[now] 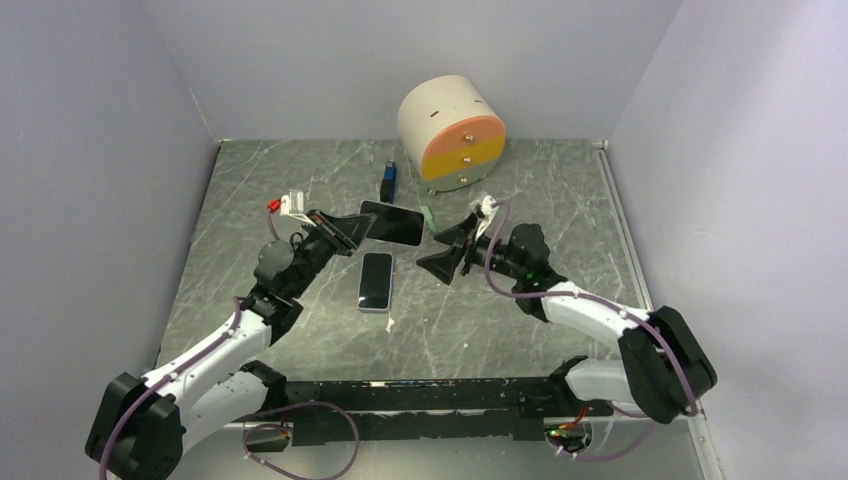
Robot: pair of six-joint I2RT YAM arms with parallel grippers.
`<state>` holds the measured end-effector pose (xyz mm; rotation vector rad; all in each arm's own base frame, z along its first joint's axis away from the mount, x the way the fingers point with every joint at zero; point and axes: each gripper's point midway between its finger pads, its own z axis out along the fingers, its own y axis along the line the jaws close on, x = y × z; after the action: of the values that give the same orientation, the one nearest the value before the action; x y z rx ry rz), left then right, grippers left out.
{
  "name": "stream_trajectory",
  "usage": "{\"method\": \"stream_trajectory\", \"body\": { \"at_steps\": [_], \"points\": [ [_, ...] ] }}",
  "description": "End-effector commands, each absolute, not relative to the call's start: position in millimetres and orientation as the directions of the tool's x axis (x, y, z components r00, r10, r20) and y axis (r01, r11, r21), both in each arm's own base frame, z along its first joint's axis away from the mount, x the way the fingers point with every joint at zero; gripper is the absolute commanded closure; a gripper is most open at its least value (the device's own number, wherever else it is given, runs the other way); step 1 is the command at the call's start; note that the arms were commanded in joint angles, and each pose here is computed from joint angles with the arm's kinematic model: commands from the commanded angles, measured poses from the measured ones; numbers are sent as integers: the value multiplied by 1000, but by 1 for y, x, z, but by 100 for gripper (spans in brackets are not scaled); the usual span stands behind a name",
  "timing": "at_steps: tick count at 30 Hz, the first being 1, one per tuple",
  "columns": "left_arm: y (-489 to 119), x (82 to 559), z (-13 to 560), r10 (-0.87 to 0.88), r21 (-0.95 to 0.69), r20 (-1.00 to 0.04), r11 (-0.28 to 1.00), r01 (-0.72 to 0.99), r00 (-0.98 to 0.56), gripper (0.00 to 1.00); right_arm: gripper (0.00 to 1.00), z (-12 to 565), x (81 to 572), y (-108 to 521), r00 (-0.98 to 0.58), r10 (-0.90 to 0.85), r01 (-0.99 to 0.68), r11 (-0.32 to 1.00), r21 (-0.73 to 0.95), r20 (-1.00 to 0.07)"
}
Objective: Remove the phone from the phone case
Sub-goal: Pick up the phone at the center of the board.
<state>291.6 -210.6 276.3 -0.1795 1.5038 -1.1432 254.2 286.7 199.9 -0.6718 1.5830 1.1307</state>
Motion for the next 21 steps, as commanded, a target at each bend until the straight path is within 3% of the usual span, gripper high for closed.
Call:
{"method": "stream_trajectory", "body": {
  "at_steps": [1, 9, 21],
  "points": [
    [-211, 273, 343, -716, -651, -660, 396, 648, -225, 97, 9, 256, 255, 290, -209, 246, -938, 225, 265, -947],
    [-217, 262, 352, -651, -622, -705, 375, 688, -282, 97, 15, 260, 246, 288, -278, 324, -951, 39, 306, -905],
    [-223, 269, 356, -670, -692, -624, 234, 683, -402, 97, 30, 267, 232, 287, -289, 327, -957, -69, 282, -900]
  ]
}}
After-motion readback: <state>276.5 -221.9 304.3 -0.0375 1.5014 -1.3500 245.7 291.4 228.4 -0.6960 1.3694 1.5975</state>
